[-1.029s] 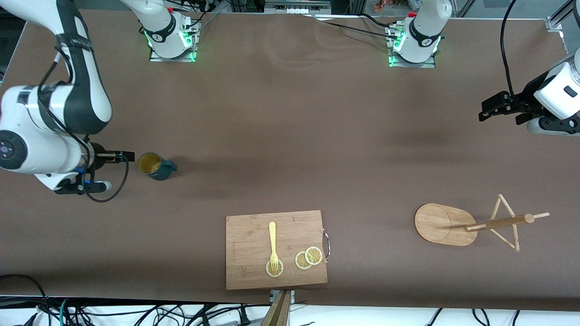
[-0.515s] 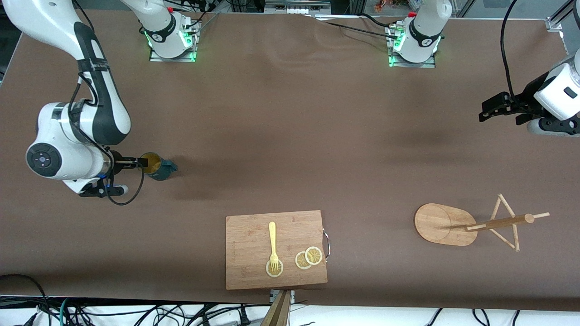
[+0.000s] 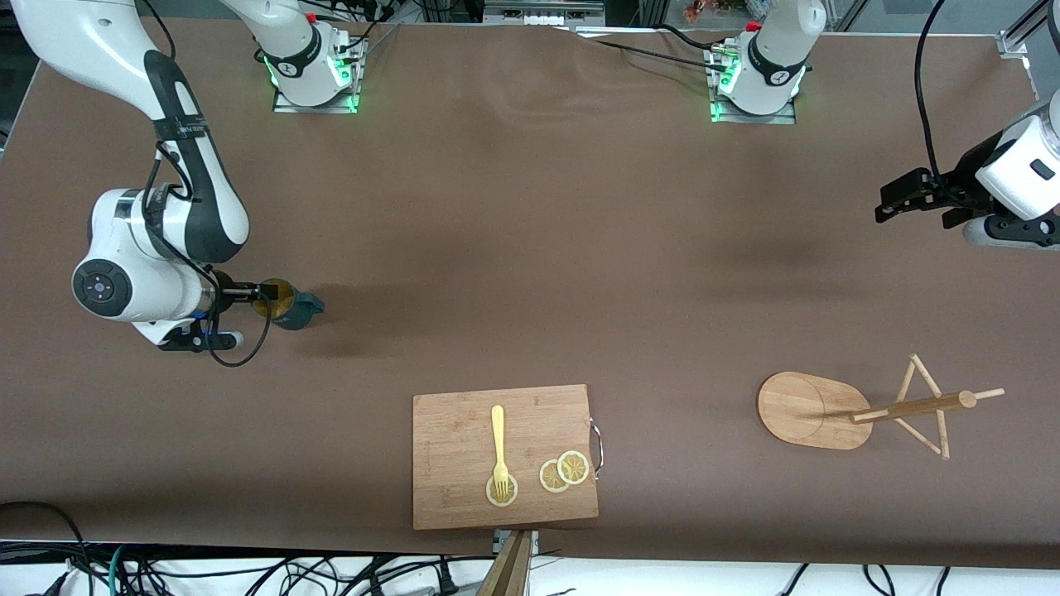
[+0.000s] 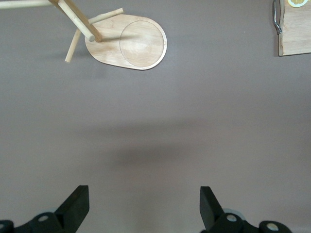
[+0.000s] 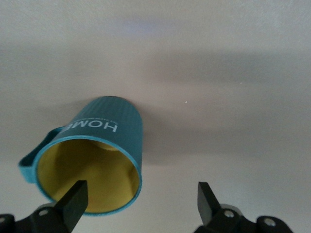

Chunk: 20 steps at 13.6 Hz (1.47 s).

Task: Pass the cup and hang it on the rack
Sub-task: 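Close the right gripper on the teal mug's rim, then carry the teal mug with the right gripper to the table's middle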

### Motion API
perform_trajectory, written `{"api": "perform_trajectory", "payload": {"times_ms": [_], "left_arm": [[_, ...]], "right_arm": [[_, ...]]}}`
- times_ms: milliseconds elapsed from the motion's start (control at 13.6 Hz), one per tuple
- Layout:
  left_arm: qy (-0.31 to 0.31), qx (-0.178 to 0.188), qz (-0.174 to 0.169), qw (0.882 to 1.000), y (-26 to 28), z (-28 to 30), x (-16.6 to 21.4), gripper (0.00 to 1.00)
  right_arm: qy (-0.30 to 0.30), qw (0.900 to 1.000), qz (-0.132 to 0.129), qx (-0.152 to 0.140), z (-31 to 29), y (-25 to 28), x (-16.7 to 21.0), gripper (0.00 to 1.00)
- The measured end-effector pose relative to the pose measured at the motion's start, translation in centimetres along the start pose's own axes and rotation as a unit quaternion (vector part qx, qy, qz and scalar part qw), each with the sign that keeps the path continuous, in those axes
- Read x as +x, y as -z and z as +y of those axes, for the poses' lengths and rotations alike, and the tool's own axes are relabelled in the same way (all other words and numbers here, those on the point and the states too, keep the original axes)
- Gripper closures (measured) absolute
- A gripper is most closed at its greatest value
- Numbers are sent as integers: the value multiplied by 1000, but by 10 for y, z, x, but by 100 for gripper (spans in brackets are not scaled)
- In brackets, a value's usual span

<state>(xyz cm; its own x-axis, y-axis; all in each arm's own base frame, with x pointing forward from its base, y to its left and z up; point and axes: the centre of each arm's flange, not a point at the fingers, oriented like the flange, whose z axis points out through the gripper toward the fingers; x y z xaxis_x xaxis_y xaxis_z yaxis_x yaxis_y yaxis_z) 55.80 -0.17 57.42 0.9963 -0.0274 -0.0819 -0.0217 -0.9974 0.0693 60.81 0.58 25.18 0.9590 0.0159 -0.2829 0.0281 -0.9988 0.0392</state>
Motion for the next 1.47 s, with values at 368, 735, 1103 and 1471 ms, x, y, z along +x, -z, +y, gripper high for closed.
{"api": "perform_trajectory", "payload": {"times_ms": [368, 735, 1103, 1471], "left_arm": [[1, 0, -1, 1000, 0, -1, 0, 0], [1, 0, -1, 1000, 0, -1, 0, 0], [1, 0, -1, 1000, 0, -2, 0, 0], [2, 0, -1, 1000, 0, -3, 0, 0]], "right_arm": [[-18, 1000, 3, 21, 6, -22, -6, 0], [-36, 999, 8, 40, 15, -19, -6, 4], [-38, 998, 10, 41, 16, -19, -6, 50], [-39, 998, 13, 42, 16, -18, -5, 95]]}}
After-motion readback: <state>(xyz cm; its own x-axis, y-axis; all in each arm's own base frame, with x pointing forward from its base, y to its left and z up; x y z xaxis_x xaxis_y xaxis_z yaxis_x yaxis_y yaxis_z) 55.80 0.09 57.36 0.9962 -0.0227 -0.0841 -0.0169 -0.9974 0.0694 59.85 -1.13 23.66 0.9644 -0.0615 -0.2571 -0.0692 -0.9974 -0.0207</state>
